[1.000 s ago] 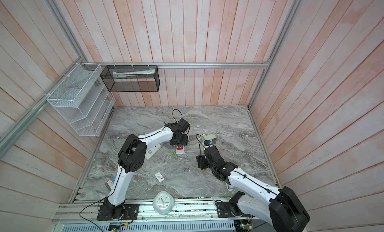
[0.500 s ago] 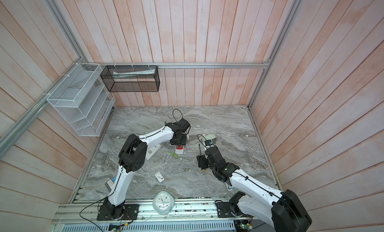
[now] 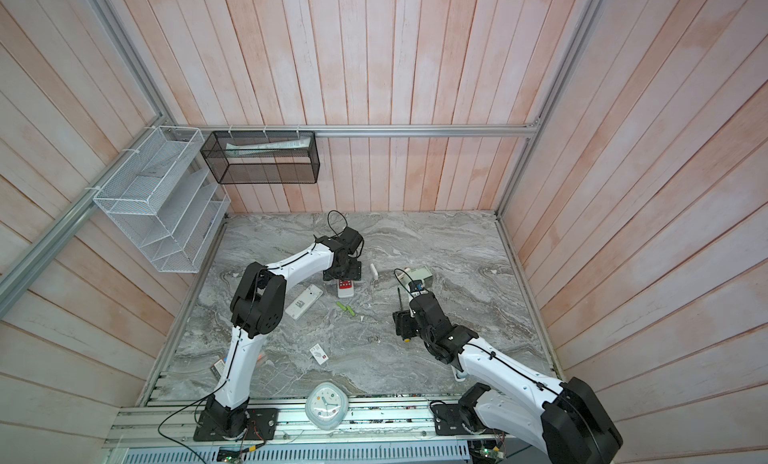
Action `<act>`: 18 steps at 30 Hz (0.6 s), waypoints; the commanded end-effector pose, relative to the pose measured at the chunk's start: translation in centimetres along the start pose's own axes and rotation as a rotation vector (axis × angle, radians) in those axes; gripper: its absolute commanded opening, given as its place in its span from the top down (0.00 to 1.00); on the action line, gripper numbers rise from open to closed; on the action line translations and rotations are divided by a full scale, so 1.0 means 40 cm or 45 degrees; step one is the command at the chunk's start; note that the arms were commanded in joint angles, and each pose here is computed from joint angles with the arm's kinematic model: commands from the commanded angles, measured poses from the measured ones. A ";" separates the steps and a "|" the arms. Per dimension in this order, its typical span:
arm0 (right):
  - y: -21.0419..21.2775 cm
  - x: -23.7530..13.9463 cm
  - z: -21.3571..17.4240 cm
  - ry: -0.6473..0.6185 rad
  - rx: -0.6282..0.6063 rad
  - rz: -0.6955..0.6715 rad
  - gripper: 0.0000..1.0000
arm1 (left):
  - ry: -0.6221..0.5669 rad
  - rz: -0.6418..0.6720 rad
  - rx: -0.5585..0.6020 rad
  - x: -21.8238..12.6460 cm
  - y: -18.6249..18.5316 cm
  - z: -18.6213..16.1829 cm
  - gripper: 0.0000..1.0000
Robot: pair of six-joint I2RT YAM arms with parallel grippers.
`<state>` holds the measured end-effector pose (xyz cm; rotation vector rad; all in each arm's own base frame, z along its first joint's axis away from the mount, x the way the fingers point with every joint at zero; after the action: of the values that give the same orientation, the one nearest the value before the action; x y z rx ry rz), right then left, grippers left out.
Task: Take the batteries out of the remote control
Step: 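Grasp the red-faced remote at its end with the left gripper and lift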
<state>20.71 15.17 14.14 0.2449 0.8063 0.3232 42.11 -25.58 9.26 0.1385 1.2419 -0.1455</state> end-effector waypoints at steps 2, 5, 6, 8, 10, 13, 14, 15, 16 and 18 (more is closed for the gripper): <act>0.004 0.005 0.006 -0.002 0.006 0.010 0.29 | 0.055 0.056 0.046 0.001 -0.005 -0.031 0.11; 0.006 0.007 0.007 -0.001 0.005 0.016 0.29 | 0.100 0.090 0.053 0.004 -0.005 -0.054 0.12; 0.007 0.007 0.007 0.002 0.006 0.018 0.29 | 0.111 0.093 0.055 0.008 -0.006 -0.062 0.13; 0.006 0.008 0.006 0.004 0.006 0.015 0.29 | 0.131 0.093 0.052 0.014 -0.007 -0.074 0.17; 0.007 0.008 0.007 0.003 0.006 0.018 0.29 | 0.142 0.076 0.051 0.018 -0.010 -0.082 0.23; 0.006 0.007 0.006 0.003 0.005 0.018 0.29 | 0.145 0.054 0.051 0.023 -0.013 -0.087 0.29; 0.006 0.007 0.006 0.002 0.005 0.018 0.29 | 0.141 0.047 0.051 0.023 -0.013 -0.085 0.33; 0.006 0.007 0.006 0.003 0.006 0.016 0.29 | 0.141 0.040 0.052 0.025 -0.014 -0.086 0.36; 0.006 0.007 0.006 0.002 0.007 0.016 0.29 | 0.138 0.034 0.051 0.026 -0.015 -0.086 0.40; 0.006 0.006 0.007 0.000 0.008 0.016 0.29 | 0.125 0.014 0.054 0.025 -0.019 -0.083 0.46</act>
<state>20.73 15.31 13.77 0.2417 0.8225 0.3267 40.42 -26.39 8.92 0.1654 1.2640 -0.1544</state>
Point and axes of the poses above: each gripper's point midway between its finger pads, its own x axis out along the fingers, its own y axis along the line the jaws close on, z = x × y, the point moved 7 cm from there along -x, back along the fingers, and after that the axes turned 9 degrees about x, right-handed, at the moved point
